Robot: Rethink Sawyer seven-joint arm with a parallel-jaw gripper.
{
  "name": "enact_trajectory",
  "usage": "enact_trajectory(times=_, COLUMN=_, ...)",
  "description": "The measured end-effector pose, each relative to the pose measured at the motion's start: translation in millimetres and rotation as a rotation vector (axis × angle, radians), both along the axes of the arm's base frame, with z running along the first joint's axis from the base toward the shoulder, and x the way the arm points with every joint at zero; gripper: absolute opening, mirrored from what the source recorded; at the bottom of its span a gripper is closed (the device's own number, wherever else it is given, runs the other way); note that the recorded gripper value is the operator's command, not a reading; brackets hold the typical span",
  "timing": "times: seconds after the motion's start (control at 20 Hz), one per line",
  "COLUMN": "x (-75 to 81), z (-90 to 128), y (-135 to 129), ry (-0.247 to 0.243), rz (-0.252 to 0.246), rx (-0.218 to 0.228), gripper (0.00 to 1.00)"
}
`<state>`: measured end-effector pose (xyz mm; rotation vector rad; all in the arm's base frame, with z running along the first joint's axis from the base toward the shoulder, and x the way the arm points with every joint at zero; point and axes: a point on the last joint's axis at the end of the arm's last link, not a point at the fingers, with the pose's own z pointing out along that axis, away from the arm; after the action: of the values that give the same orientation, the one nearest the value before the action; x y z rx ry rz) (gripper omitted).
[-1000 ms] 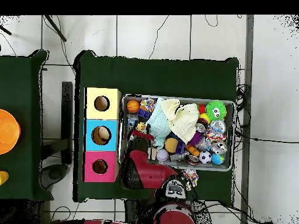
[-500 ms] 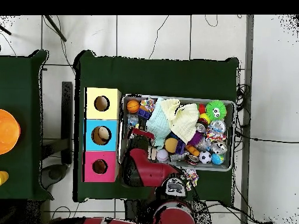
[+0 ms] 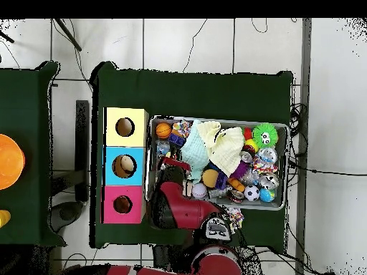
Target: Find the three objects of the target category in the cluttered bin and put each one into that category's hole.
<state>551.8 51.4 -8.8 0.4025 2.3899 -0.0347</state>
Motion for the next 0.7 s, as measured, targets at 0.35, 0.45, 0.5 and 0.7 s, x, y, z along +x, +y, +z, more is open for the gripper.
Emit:
enact_trajectory(times=0.35, x=3.5, z=-1.8, y=-3.1, ry=-0.003, rz=-0.016, rx=0.021, gripper=1.0)
enact_trajectory(times=0.45, x=5.0, z=-2.5, y=-3.7, ry=-0.004, rz=-0.022, rx=0.031, gripper=1.0)
enact_trajectory(times=0.5, x=5.8, z=-2.9, y=-3.8, ry=-0.004, rz=-0.025, rx=0.036, gripper=1.0)
enact_trajectory(times=0.7, x=7.8, z=-3.9, y=2.0, ry=-0.006, rz=-0.023, rx=0.053, gripper=1.0)
